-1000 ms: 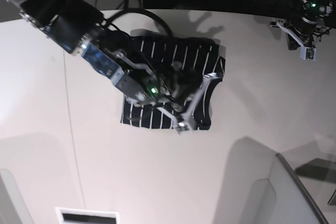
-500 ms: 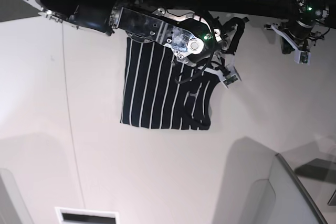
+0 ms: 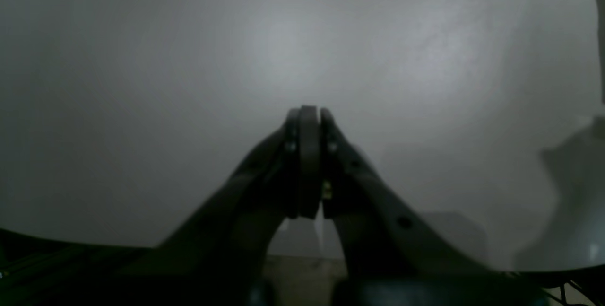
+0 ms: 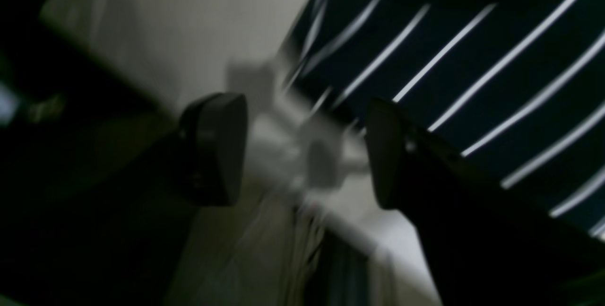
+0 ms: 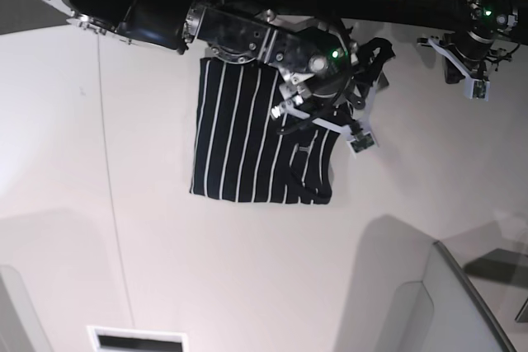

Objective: Layout the t-shirt on the table in an organized manner, then fold the t-shirt properly

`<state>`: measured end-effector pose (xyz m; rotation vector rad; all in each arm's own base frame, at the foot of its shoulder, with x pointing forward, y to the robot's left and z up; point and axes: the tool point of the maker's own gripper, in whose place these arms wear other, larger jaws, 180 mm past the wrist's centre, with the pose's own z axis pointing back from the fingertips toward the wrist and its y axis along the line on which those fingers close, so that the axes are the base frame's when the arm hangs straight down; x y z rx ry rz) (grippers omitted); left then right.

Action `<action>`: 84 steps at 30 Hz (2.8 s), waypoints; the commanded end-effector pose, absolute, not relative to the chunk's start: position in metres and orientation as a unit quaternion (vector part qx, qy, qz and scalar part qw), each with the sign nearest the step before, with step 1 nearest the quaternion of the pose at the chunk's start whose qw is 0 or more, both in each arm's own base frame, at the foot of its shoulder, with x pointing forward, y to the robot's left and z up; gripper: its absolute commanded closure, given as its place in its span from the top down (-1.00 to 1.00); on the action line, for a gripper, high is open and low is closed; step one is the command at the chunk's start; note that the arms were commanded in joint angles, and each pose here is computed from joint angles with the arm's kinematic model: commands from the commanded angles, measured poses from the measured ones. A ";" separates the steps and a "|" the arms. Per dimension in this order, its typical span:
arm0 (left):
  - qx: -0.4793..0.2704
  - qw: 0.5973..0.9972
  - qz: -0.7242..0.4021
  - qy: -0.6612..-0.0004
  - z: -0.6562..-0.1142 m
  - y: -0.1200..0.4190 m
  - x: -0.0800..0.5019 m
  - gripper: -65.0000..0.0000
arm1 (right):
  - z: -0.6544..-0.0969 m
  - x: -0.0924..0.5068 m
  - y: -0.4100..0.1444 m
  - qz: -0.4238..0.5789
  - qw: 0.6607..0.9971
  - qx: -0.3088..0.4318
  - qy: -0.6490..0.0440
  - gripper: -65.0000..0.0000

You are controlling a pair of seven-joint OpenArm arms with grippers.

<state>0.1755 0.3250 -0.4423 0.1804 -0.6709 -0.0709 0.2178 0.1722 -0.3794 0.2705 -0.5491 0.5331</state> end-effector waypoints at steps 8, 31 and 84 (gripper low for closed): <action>0.121 0.933 -0.017 -0.339 -0.425 0.356 0.168 -1.00 | -0.381 0.224 0.187 0.307 0.885 0.093 -0.338 0.96; 0.119 0.934 -0.014 -0.337 -0.428 0.354 0.166 -1.00 | -0.400 0.248 0.188 0.336 0.855 0.071 -0.388 0.57; 0.115 0.940 -0.002 -0.322 -0.440 0.359 0.160 -1.00 | -0.405 0.197 0.194 0.327 0.879 0.112 -0.327 -0.88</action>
